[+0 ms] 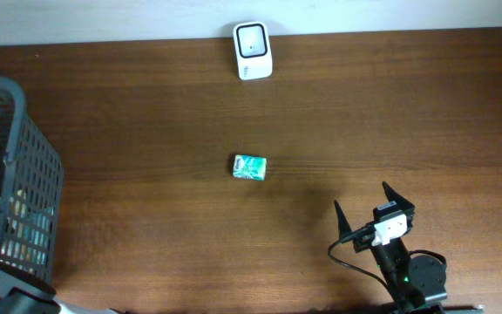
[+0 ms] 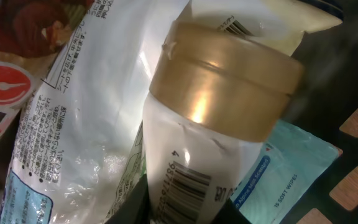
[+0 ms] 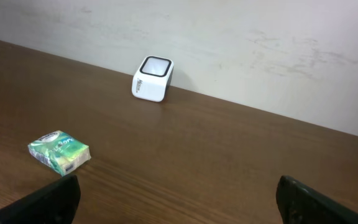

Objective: Scan the item barcode
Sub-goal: 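Grasp the gold-capped white tube from the basket and set it beside the tissues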

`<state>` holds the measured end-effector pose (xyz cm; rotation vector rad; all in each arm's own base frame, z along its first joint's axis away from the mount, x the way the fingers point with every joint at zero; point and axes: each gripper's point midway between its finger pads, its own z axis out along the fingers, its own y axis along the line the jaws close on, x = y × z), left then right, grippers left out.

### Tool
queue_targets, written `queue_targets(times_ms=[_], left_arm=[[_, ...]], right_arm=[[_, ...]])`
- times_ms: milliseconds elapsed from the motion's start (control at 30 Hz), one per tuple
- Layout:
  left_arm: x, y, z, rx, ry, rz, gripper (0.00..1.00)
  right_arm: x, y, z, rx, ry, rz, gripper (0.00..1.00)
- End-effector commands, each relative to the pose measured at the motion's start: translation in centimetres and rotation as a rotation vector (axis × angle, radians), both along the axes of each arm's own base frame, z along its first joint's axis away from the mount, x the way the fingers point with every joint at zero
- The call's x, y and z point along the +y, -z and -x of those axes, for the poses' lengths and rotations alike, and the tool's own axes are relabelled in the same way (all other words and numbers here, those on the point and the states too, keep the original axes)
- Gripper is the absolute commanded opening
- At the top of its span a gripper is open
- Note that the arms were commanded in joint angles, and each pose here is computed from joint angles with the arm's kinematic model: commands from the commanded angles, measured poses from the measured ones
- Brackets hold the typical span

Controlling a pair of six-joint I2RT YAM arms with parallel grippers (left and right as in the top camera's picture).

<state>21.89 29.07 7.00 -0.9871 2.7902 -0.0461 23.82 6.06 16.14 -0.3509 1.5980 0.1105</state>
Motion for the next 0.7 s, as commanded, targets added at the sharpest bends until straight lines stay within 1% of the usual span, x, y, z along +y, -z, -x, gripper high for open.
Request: queue_targets(times_ms=[0, 67, 167, 200, 233, 267, 300, 333, 400, 433, 467, 500, 567, 633, 667], left_arm=[[-0.3, 0.5, 0.5, 0.027, -0.07, 0.034, 0.06], [0.2, -1.3, 0.2, 0.019, -0.085, 0.027, 0.0], [1.6, -6.6, -1.1, -0.035, -0.133, -0.003, 0.0], [2.4, -10.5, -2.0, -0.078, -0.16, -0.048, 0.0], [2.7, -12.4, -2.4, -0.101, -0.159, -0.073, 0.0], [2.7, -17.1, -3.9, -0.19, -0.137, -0.124, 0.0], [2.2, -20.3, -5.2, -0.271, -0.123, -0.148, 0.0], [1.2, -24.5, -6.6, -0.37, -0.082, -0.193, 0.0], [-2.0, -31.9, -9.0, -0.566, 0.024, -0.272, 0.0], [-3.6, -34.5, -9.7, -0.642, 0.064, -0.291, 0.0], [-7.0, -38.2, -10.5, -0.76, 0.141, -0.303, 0.0], [-9.9, -40.4, -11.0, -0.832, 0.219, -0.301, 0.0], [-17.0, -43.3, -11.5, -0.931, 0.376, -0.27, 0.0], [-24.0, -44.0, -11.8, -0.972, 0.55, -0.197, 0.0], [-26.3, -43.7, -12.0, -0.963, 0.598, -0.156, 0.0]], right_arm=[[-0.2, 0.3, -0.1, 0.008, 0.009, -0.013, 0.99], [-0.2, 0.3, -0.1, 0.008, 0.009, -0.013, 0.99], [-0.2, 0.3, -0.1, 0.008, 0.009, -0.013, 0.99], [-0.2, 0.3, -0.1, 0.008, 0.009, -0.013, 0.99], [-0.2, 0.3, -0.1, 0.008, 0.009, -0.013, 0.99], [-0.2, 0.3, -0.1, 0.008, 0.009, -0.013, 0.99], [-0.2, 0.3, -0.1, 0.008, 0.009, -0.013, 0.99], [-0.2, 0.3, -0.1, 0.008, 0.009, -0.013, 0.99], [-0.2, 0.3, -0.1, 0.008, 0.009, -0.013, 0.99], [-0.2, 0.3, -0.1, 0.008, 0.009, -0.013, 0.99], [-0.2, 0.3, -0.1, 0.008, 0.009, -0.013, 0.99], [-0.2, 0.3, -0.1, 0.008, 0.009, -0.013, 0.99], [-0.2, 0.3, -0.1, 0.008, 0.009, -0.013, 0.99], [-0.2, 0.3, -0.1, 0.008, 0.009, -0.013, 0.99], [-0.2, 0.3, -0.1, 0.008, 0.009, -0.013, 0.99]])
